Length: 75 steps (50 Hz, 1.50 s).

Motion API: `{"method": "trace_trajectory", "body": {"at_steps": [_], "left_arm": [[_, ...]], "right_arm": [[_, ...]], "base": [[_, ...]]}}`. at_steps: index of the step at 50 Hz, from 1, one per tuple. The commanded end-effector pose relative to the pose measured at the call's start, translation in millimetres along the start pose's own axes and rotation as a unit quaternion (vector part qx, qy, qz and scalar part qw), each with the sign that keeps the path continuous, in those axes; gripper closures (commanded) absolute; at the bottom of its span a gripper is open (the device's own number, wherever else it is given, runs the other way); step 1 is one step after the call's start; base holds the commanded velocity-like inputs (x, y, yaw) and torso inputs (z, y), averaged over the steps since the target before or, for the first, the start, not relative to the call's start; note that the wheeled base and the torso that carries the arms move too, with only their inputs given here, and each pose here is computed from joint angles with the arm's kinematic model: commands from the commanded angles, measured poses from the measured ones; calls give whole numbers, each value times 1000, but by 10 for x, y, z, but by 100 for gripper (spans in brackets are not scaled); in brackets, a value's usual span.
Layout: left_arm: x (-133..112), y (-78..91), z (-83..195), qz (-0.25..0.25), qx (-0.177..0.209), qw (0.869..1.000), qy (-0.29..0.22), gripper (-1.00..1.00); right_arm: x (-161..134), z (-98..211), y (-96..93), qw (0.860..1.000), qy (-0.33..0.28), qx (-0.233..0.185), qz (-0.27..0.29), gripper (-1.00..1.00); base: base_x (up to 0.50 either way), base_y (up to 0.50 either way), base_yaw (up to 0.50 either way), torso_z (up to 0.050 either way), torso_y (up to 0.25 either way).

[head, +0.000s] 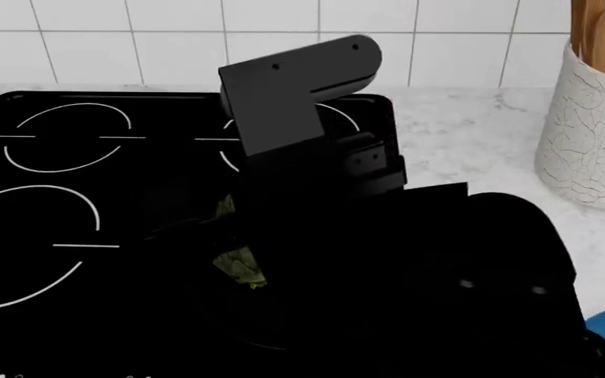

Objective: Pick the artichoke from the pan and place it on the plate.

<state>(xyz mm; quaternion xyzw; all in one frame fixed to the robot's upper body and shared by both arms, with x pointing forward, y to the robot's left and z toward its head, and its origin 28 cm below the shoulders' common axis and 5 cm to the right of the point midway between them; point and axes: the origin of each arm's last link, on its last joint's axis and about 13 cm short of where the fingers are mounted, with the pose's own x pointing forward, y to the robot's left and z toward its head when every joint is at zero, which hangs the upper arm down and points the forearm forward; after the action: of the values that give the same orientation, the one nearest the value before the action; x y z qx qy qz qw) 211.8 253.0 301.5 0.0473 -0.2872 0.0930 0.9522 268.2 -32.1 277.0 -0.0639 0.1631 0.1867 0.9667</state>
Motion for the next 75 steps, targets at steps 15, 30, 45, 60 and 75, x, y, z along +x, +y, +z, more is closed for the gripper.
{"method": "trace_trajectory", "body": {"at_steps": [15, 30, 45, 60, 75], "left_arm": [[0, 19, -83, 4, -2, 1000, 7, -100], [-2, 14, -82, 4, 0, 1000, 6, -100], [-24, 42, -91, 8, 0, 1000, 8, -100], [-18, 51, -154, 11, 0, 1000, 13, -100], [-30, 75, -188, 16, -1, 1000, 17, -100]], "right_arm": [[148, -72, 0, 1000, 21, -12, 0, -100], [195, -98, -8, 999, 29, -18, -2, -100], [245, -159, 21, 999, 42, -25, -2, -100], [341, -195, 14, 998, 52, -29, -3, -100], [381, -210, 15, 998, 58, -33, -6, -100]], "base": [[0, 0, 0, 0, 0], [0, 0, 0, 0, 0], [0, 0, 0, 0, 0], [0, 0, 0, 0, 0], [0, 0, 0, 0, 0]]}}
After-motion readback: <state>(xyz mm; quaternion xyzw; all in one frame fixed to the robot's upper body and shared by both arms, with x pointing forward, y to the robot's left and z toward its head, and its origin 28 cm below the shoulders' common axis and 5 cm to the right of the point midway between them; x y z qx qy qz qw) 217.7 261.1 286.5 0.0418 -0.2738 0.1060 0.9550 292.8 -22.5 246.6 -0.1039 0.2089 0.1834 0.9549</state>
